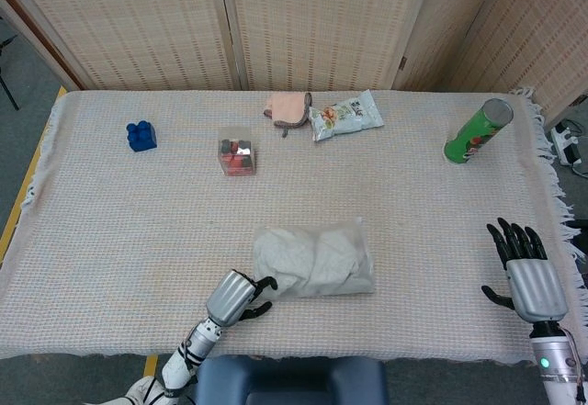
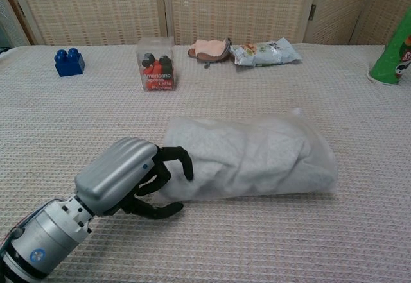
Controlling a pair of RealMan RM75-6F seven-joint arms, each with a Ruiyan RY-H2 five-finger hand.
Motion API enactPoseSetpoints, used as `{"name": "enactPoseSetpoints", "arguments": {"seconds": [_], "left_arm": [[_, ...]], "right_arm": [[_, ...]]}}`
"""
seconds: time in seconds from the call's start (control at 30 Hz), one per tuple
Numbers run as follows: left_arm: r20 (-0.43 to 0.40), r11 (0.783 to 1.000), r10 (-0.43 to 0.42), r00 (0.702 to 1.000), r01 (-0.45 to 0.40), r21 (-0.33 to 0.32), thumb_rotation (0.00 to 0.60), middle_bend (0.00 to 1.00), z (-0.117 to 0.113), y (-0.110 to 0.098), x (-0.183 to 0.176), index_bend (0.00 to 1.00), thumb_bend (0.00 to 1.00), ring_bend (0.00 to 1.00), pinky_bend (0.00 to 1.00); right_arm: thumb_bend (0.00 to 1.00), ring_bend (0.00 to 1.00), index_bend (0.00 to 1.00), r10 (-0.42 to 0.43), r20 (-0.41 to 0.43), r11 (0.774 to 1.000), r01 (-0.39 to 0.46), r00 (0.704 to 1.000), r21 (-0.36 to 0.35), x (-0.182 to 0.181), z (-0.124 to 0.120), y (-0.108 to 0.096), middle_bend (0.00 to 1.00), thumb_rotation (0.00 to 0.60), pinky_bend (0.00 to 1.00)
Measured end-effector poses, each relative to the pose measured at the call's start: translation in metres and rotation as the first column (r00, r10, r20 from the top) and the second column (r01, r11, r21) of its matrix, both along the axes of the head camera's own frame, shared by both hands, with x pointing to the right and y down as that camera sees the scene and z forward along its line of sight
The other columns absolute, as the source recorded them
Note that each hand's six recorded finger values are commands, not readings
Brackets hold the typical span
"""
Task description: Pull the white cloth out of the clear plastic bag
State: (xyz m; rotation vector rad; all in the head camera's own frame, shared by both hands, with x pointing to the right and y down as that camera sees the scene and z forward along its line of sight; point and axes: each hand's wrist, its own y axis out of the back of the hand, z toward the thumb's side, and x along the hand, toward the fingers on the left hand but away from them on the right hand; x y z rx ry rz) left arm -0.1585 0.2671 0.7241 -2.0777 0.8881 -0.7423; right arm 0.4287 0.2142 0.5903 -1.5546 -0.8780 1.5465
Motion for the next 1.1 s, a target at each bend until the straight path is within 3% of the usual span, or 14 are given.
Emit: {"name": "enactPoseSetpoints", "arguments": {"seconds": [0.43, 0.93, 1.1], "left_arm": [[0.013, 0.999, -0.003, 1.000, 0.003, 0.037, 0.600, 1.00, 0.002, -0.001, -0.009, 0.51, 0.27, 1.00, 1.00], [0.032, 0.999, 0.009, 0.999, -0.010, 0.045, 0.600, 1.00, 0.006, 0.001, -0.018, 0.61, 0.51, 1.00, 1.00], [0.032, 0.999, 0.008, 0.999, -0.009, 0.050, 0.600, 1.00, 0.007, -0.001, -0.019, 0.65, 0.54, 1.00, 1.00]], "right_arm": [[0.09, 0.00, 0.00, -0.015, 0.014, 1.000, 0.015, 1.000, -0.022, -0.004, 0.000, 0.003, 0.00, 0.600, 0.00], [0.09, 0.00, 0.00, -0.033, 0.022, 0.998, 0.034, 0.999, -0.045, -0.008, 0.002, 0.006, 0.00, 0.600, 0.00], [0.09, 0.00, 0.00, -0.039, 0.023, 0.998, 0.040, 0.999, -0.050, -0.010, 0.002, 0.007, 0.00, 0.600, 0.00]]}}
